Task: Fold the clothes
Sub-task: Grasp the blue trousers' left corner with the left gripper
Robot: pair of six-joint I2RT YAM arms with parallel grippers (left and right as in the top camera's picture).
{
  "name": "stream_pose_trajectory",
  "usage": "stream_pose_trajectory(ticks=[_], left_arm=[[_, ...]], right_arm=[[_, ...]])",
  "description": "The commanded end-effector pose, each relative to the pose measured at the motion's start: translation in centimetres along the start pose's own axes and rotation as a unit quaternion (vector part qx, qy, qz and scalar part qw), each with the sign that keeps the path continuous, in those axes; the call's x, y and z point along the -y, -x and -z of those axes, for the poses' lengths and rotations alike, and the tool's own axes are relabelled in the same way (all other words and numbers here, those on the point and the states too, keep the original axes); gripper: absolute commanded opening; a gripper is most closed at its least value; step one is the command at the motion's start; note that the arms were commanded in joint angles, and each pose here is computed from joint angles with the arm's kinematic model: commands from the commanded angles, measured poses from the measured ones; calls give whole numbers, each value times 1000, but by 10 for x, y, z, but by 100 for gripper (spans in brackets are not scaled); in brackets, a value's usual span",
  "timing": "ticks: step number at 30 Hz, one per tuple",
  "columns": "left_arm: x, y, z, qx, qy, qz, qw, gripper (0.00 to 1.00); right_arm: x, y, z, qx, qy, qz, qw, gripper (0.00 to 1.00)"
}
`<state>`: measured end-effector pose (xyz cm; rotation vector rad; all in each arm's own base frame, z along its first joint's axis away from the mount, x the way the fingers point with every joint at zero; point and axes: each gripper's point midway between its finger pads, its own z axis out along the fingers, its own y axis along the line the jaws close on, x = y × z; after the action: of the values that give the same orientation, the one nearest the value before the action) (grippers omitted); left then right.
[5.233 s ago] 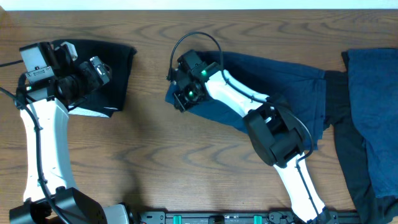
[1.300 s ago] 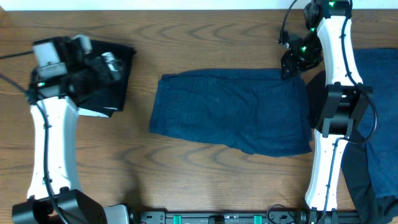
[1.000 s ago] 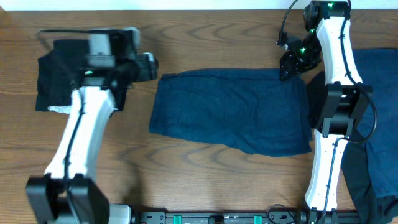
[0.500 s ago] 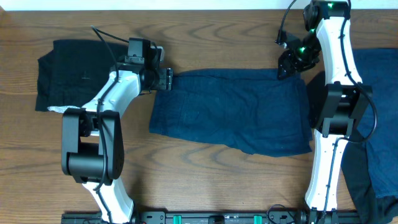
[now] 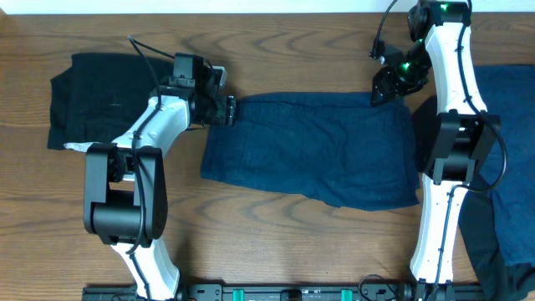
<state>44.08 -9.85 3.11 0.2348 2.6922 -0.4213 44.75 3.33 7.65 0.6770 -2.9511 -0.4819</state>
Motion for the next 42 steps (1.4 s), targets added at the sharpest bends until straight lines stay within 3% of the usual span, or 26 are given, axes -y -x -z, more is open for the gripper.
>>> stream_pose_trajectory(ticks=[1,7,10,13,29,38,42], left_arm=[[-1,-16,-16,-23,-10,-23,999,77],[-2,-14,-22,-18,-10,-31,999,76],[0,-9,-14,-10,-10,-34,999,50],[4,-5,-2,-3,-10,-36,999,40],[13,-24,20,-44,-12,-27,999,38],[25,-23,11,-41,-16,-47,998,38],[21,-22,-4,-39,-17,-51,998,43]], right_arm=[[-3,2,-6,-1,13,6,1000,57],[-3,2,-6,0,13,6,1000,57],[-3,2,-6,0,13,6,1000,57],[-2,3,-6,2,12,7,1000,58],[-2,3,-6,3,12,8,1000,59],[-2,3,-6,2,12,7,1000,59],[-2,3,-6,2,12,7,1000,60]])
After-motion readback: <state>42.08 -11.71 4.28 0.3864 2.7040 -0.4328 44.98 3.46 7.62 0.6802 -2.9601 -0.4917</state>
